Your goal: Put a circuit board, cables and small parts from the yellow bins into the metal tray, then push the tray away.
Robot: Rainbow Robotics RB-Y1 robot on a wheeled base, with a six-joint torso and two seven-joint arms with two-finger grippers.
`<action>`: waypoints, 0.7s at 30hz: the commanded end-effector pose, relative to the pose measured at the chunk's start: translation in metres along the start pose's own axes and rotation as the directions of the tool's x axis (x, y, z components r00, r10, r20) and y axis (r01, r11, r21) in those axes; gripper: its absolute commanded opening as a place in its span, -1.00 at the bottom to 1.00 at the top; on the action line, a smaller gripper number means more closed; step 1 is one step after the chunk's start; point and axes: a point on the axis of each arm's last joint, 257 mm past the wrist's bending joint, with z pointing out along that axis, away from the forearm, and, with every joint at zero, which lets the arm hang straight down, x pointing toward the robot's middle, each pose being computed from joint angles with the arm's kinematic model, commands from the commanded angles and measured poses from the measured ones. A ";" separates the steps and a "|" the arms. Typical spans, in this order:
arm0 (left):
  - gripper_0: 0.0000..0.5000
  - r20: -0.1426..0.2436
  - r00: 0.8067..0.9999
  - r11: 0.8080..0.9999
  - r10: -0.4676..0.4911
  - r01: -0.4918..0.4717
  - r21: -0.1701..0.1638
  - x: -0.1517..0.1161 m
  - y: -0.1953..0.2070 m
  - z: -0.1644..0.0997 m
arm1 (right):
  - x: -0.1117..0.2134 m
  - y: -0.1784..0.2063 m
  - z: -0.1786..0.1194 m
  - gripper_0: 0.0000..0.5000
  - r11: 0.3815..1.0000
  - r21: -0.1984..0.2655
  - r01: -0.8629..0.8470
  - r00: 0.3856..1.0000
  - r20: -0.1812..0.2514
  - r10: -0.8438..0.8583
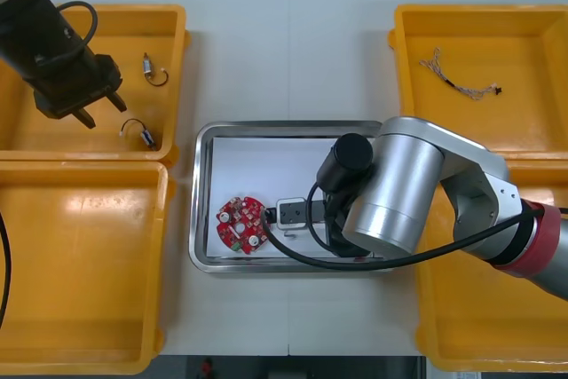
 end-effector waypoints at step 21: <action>1.00 0.048 0.991 0.990 0.123 -0.126 0.062 -0.006 -0.048 0.030 | -0.012 -0.028 -0.006 1.00 0.995 0.074 0.062 0.997 0.030 -0.065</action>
